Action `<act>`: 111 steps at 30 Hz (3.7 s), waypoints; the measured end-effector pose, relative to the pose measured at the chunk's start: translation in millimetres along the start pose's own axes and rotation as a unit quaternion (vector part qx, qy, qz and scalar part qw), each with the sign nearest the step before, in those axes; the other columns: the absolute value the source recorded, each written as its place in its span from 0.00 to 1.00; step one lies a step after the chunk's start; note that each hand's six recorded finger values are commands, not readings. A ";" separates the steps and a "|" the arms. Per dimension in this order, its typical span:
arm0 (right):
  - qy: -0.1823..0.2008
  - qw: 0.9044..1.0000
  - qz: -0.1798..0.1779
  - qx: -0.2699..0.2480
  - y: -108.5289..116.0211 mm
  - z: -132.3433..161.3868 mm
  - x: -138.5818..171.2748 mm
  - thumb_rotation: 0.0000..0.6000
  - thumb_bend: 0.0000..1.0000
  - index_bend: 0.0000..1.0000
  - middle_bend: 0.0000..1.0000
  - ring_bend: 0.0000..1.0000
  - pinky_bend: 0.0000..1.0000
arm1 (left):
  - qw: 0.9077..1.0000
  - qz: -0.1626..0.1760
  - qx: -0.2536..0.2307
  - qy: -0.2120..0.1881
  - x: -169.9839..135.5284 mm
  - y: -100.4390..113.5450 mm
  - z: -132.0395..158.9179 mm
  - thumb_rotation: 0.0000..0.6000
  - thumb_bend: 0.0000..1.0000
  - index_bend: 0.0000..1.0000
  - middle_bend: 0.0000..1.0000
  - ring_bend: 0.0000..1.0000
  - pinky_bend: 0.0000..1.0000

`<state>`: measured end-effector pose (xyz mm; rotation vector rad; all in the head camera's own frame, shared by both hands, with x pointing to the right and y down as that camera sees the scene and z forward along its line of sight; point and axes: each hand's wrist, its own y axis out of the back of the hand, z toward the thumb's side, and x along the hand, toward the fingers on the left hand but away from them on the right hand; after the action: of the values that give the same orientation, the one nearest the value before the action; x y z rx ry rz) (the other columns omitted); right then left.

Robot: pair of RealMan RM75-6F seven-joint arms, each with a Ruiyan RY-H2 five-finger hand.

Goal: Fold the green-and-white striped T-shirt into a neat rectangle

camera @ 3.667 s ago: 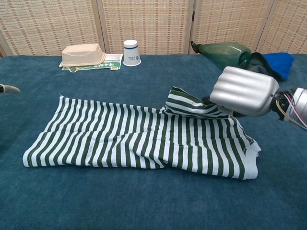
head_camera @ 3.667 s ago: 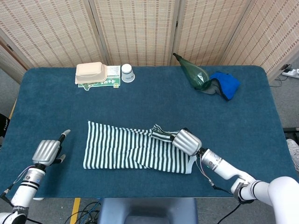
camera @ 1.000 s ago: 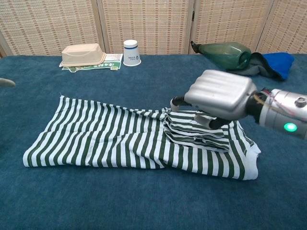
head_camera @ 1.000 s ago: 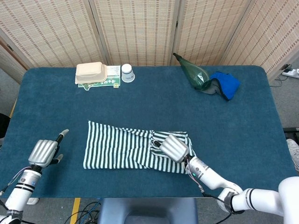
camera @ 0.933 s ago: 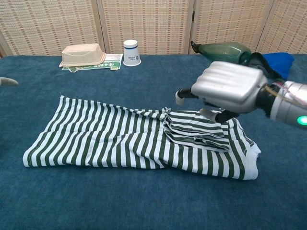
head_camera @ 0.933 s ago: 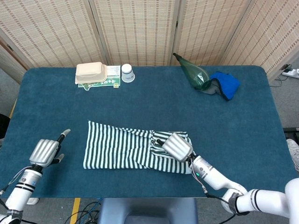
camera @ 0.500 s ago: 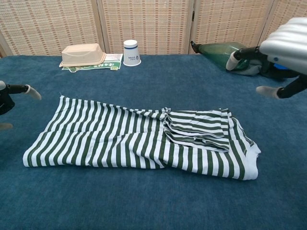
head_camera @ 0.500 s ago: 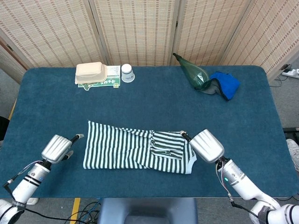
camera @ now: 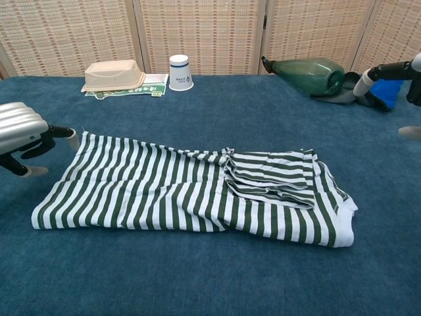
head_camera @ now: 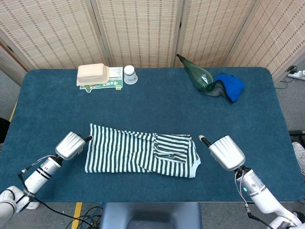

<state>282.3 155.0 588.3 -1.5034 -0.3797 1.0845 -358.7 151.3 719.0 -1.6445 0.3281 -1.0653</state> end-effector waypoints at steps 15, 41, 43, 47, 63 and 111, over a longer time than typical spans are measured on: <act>-0.008 1.000 0.009 -0.008 -3.3 -4.4 3.8 1.00 0.28 0.26 0.95 0.97 1.00 | 1.000 -0.013 0.009 -0.011 21.0 -20.9 12.1 1.00 0.26 0.37 0.85 0.77 0.94; -0.024 0.999 0.014 -0.026 -9.0 -12.1 10.4 1.00 0.28 0.26 0.95 0.97 1.00 | 0.998 0.012 -0.068 -0.008 32.6 -14.2 28.2 1.00 0.26 0.38 0.85 0.77 0.94; -0.024 0.999 0.014 -0.027 -9.4 -12.0 10.2 1.00 0.28 0.26 0.95 0.97 1.00 | 0.997 0.013 -0.076 -0.005 32.3 -13.6 27.1 1.00 0.26 0.39 0.85 0.77 0.94; -0.023 0.999 0.015 -0.028 -10.3 -11.4 10.3 1.00 0.28 0.26 0.95 0.97 1.00 | 0.995 0.017 -0.100 0.006 30.9 -12.7 23.5 1.00 0.27 0.43 0.85 0.77 0.94; -0.022 0.999 0.018 -0.030 -11.9 -10.9 11.4 1.00 0.27 0.26 0.95 0.97 1.00 | 0.990 0.025 -0.134 0.023 29.7 -12.1 21.9 1.00 0.45 0.59 0.85 0.77 0.94; -0.017 0.998 -0.011 -0.053 -2.3 -9.9 16.6 1.00 0.27 0.26 0.96 0.97 1.00 | 0.971 -0.053 -0.151 0.179 -43.0 -11.0 -69.8 1.00 0.68 0.71 0.88 0.79 0.94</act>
<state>299.4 162.1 582.4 -1.5724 -0.4830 1.0882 -440.0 140.5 708.4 -1.7455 0.6721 -1.4535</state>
